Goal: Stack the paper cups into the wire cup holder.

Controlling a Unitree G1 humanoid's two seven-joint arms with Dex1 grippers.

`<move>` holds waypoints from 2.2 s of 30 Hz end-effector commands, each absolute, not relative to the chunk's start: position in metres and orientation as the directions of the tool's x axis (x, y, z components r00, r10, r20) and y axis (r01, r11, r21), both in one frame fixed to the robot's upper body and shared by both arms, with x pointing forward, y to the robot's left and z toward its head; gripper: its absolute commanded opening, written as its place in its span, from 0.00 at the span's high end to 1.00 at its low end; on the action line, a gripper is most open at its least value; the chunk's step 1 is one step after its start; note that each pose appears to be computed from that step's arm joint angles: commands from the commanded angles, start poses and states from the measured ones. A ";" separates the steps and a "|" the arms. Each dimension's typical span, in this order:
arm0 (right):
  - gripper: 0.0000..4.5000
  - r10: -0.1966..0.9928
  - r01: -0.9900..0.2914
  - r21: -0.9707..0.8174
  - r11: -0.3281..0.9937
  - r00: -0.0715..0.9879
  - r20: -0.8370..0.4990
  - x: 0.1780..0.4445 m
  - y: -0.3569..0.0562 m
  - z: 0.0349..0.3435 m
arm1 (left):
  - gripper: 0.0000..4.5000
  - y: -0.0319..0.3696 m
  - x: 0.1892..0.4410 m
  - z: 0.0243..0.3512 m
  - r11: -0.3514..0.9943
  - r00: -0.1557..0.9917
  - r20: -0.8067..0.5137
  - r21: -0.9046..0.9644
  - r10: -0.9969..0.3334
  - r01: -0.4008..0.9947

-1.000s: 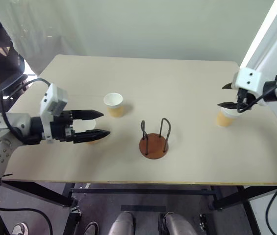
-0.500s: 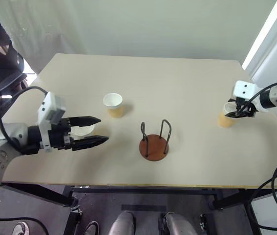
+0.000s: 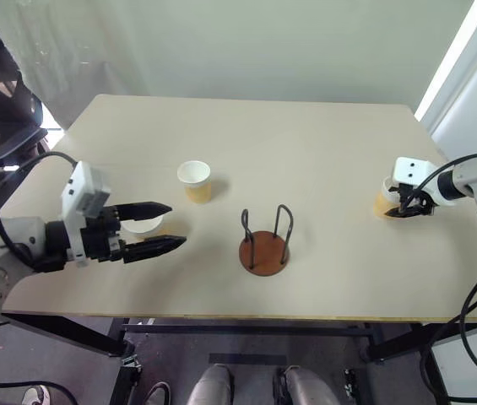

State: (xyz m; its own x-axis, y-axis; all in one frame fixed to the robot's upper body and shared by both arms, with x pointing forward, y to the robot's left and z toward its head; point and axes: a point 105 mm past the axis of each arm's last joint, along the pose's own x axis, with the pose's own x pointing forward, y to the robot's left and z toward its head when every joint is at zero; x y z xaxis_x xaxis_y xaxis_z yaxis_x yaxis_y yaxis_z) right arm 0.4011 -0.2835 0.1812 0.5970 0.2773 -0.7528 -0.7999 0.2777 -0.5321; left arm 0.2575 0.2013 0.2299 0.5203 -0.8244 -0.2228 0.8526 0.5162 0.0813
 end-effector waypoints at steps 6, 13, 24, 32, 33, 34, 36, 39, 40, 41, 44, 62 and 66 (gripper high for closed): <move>0.31 0.271 -0.780 -0.553 0.294 0.623 -0.734 0.404 -0.285 0.186 | 0.10 0.189 0.240 0.274 0.441 0.449 -0.022 0.152 -0.893 0.885; 0.52 0.276 -0.775 -0.556 0.300 0.628 -0.727 0.403 -0.287 0.191 | 0.10 0.194 0.236 0.267 0.466 0.466 0.038 0.155 -0.884 0.871; 0.99 0.334 -0.770 -0.566 0.294 0.638 -0.694 0.400 -0.282 0.209 | 0.10 0.202 0.238 0.244 0.523 0.523 0.043 0.155 -0.851 0.838; 0.99 0.590 -0.757 -0.642 0.122 0.576 -0.566 0.366 -0.238 0.285 | 0.10 0.209 0.235 0.236 0.546 0.548 0.020 0.138 -0.836 0.827; 0.99 0.642 -0.754 -0.650 0.091 0.544 -0.541 0.356 -0.224 0.297 | 0.10 0.210 0.235 0.234 0.549 0.552 0.011 0.133 -0.834 0.825; 0.99 0.701 -0.753 -0.657 0.051 0.495 -0.513 0.344 -0.207 0.308 | 0.10 0.211 0.235 0.231 0.550 0.555 0.002 0.129 -0.832 0.825; 0.99 0.793 -0.757 -0.653 -0.031 0.379 -0.476 0.318 -0.173 0.320 | 0.10 0.211 0.236 0.227 0.550 0.555 -0.012 0.125 -0.832 0.826; 0.99 0.873 -0.767 -0.628 -0.132 0.210 -0.440 0.284 -0.129 0.322 | 0.10 0.209 0.239 0.224 0.542 0.548 -0.025 0.125 -0.836 0.831; 0.99 0.880 -0.768 -0.622 -0.153 0.181 -0.440 0.278 -0.120 0.320 | 0.10 0.208 0.240 0.223 0.537 0.544 -0.031 0.125 -0.838 0.834; 0.99 0.883 -0.767 -0.619 -0.169 0.161 -0.441 0.274 -0.112 0.317 | 0.10 0.207 0.240 0.222 0.531 0.539 -0.036 0.126 -0.841 0.838; 0.99 0.893 -0.753 -0.629 -0.192 0.131 -0.430 0.272 -0.082 0.313 | 0.10 0.204 0.241 0.221 0.513 0.521 -0.042 0.124 -0.853 0.850; 0.99 0.805 -0.731 -0.610 -0.306 0.144 -0.576 0.288 -0.062 0.277 | 0.10 0.205 0.230 0.205 0.551 0.561 -0.082 0.115 -0.824 0.827; 0.99 0.791 -0.733 -0.584 -0.349 0.104 -0.603 0.280 -0.066 0.273 | 0.10 0.206 0.229 0.206 0.555 0.565 -0.084 0.116 -0.821 0.824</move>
State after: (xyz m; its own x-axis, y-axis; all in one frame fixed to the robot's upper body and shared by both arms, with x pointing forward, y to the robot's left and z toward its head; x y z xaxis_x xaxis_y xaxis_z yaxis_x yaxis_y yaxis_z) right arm 0.2880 -0.0662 0.2663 0.1146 0.7858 -0.6078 -0.7637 -0.3216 -0.5598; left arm 0.2323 0.2072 0.1960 0.5671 -0.8169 -0.1050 0.8236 0.5625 0.0725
